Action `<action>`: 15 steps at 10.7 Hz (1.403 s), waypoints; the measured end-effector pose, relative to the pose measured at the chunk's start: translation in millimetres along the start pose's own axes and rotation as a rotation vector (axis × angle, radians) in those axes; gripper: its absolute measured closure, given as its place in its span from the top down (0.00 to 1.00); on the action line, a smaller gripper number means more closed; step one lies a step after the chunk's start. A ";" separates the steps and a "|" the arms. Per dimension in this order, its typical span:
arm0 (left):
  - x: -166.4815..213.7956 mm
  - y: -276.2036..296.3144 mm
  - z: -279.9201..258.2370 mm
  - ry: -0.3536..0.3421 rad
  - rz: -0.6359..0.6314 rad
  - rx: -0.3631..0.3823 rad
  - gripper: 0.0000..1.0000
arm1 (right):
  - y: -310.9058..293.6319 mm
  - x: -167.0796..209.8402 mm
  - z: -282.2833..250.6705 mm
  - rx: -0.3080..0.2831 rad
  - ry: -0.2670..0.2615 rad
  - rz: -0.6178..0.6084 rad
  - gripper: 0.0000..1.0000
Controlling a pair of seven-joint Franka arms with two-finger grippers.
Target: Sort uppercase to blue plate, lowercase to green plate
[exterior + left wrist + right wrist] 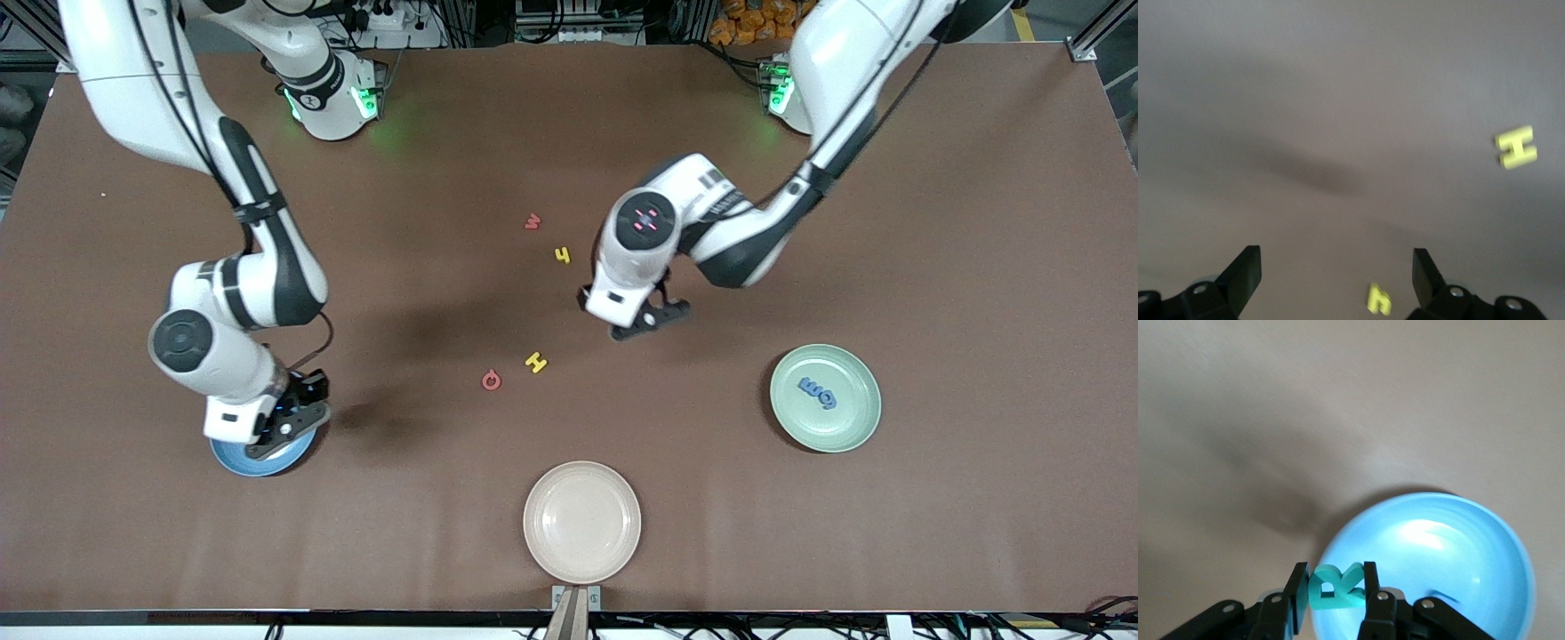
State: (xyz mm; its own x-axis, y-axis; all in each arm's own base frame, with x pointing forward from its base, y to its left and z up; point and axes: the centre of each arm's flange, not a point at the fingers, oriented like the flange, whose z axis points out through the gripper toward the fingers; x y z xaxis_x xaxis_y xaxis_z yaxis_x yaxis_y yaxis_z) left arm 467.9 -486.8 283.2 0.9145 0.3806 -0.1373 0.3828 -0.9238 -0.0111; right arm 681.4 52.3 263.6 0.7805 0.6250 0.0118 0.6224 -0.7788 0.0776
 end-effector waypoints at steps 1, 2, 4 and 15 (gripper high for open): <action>-30.7 6.8 18.4 -0.004 -0.023 -0.020 1.00 | 12.4 -7.9 -0.1 -0.001 0.000 -0.028 0.37; -58.7 9.2 38.2 -0.012 -0.039 -0.038 1.00 | 19.9 -12.5 -0.5 -0.003 0.001 -0.039 0.38; -93.0 3.8 69.9 -0.032 -0.035 -0.024 1.00 | 21.0 -11.2 -2.8 -0.005 0.007 -0.048 0.61; -109.5 3.9 113.0 -0.014 0.015 -0.036 0.82 | 0.4 4.8 -2.2 0.008 0.017 -0.016 1.00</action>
State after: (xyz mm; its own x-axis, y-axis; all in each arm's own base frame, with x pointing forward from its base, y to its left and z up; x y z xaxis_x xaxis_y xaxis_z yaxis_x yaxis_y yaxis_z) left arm 354.4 -536.9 186.2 0.9183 0.3659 -0.1514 0.3738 -0.9271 0.0270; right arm 685.3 55.2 266.0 0.7697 0.6378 0.0275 0.6350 -0.7693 0.0702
